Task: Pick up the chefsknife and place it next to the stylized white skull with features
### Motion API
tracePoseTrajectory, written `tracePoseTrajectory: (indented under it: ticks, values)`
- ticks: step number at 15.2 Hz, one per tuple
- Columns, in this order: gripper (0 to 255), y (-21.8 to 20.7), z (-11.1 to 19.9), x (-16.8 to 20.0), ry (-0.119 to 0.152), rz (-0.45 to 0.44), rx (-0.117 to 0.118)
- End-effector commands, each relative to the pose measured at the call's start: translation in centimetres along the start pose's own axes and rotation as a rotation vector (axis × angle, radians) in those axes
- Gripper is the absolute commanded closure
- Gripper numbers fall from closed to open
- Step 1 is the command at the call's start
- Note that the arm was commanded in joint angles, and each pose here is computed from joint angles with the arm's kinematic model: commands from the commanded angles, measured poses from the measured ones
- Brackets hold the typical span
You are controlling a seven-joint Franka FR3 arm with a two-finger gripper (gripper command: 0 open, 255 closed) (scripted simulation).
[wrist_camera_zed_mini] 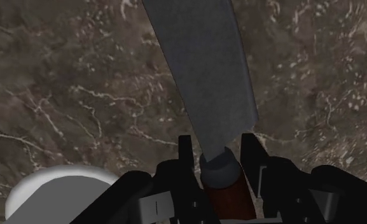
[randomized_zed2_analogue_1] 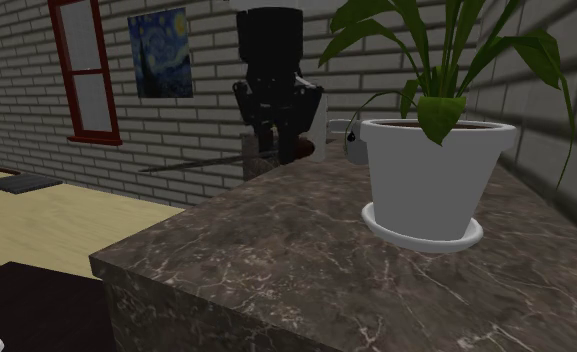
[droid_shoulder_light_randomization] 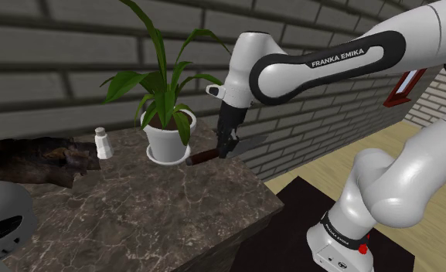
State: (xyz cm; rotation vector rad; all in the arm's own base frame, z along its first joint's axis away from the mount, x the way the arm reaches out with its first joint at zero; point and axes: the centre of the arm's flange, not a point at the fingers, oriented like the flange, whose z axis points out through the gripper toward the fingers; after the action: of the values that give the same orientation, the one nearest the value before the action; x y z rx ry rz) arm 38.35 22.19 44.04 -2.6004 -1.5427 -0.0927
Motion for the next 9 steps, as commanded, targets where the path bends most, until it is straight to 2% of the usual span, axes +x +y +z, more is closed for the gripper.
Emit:
tracePoseTrajectory:
  ticks: [1, 9]
  values:
    - [255, 0.0, -1.1, 0.1, 0.000, 0.000, 0.000]
    - [255, -0.3, -5.3, 0.6, 0.000, 0.000, 0.000]
